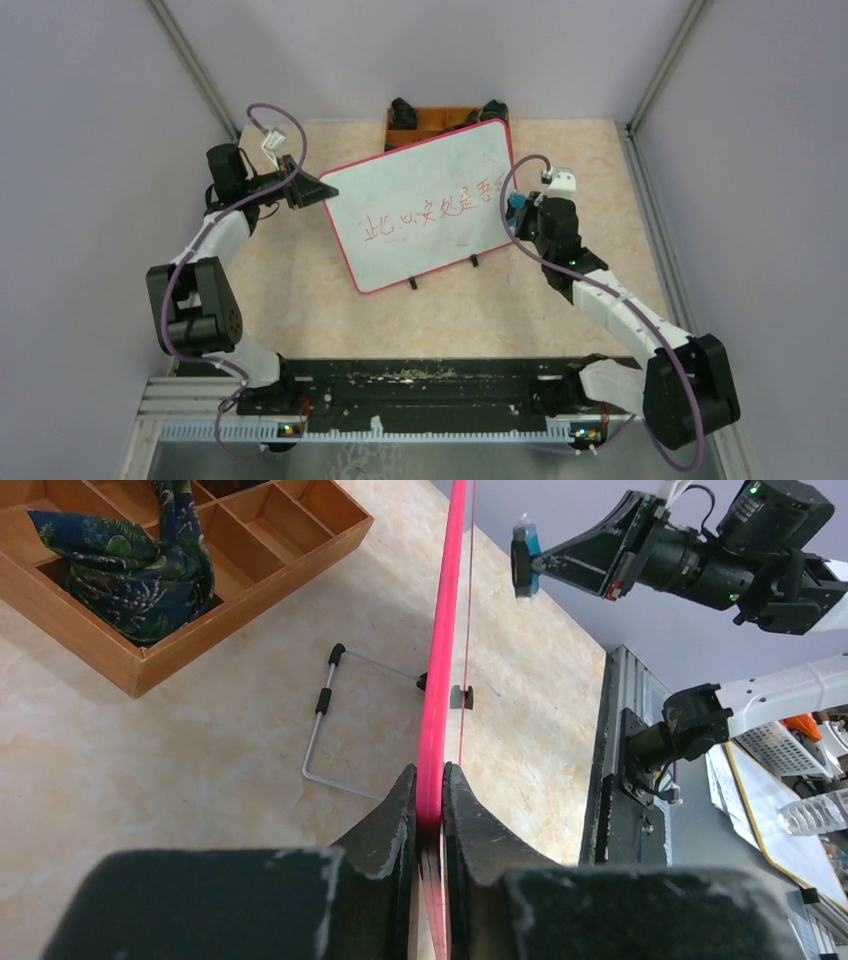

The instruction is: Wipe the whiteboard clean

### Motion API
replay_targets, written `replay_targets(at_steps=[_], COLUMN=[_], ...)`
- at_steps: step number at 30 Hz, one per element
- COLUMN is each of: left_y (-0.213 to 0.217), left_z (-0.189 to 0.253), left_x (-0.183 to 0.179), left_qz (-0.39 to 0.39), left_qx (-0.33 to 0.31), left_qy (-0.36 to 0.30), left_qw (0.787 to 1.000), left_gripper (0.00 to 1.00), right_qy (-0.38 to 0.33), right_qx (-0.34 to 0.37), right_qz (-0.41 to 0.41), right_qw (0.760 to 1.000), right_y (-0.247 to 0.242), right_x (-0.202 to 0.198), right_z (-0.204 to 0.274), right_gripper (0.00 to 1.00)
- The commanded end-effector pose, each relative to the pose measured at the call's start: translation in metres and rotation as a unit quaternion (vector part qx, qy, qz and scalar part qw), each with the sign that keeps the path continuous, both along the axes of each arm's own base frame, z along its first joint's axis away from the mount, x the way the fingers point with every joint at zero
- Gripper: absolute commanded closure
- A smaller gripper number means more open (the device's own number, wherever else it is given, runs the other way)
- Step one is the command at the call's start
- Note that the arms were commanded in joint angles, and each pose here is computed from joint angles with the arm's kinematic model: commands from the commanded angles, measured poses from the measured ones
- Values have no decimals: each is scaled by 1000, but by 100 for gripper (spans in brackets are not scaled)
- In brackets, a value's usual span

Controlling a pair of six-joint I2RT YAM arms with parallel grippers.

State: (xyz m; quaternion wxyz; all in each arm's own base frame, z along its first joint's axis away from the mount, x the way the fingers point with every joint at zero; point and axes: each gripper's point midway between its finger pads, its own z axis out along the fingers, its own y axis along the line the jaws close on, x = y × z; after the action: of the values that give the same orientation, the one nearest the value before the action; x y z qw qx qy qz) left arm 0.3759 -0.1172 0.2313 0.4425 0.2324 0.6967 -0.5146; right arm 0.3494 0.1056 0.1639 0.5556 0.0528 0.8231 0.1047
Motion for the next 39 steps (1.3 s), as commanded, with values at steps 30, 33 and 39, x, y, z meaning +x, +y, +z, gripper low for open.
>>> replay_targets(at_steps=[30,33,39], left_y=[1,1,-1], left_z=[-10,-10,-11], left_x=[8,8,8], left_qz=[9,9,7], left_qx=[31,32,32], left_qy=[-22,-22,-21], left_qw=[999,999,999], left_gripper=[100,100,100], right_qy=[-155,-152,-136], right_qx=[21,29,11], right_qz=[78,93,124], right_qw=[985,984,983], right_y=[47,57,97], right_x=[79,78,71], right_z=[70,69,59], right_gripper=[100,100,100])
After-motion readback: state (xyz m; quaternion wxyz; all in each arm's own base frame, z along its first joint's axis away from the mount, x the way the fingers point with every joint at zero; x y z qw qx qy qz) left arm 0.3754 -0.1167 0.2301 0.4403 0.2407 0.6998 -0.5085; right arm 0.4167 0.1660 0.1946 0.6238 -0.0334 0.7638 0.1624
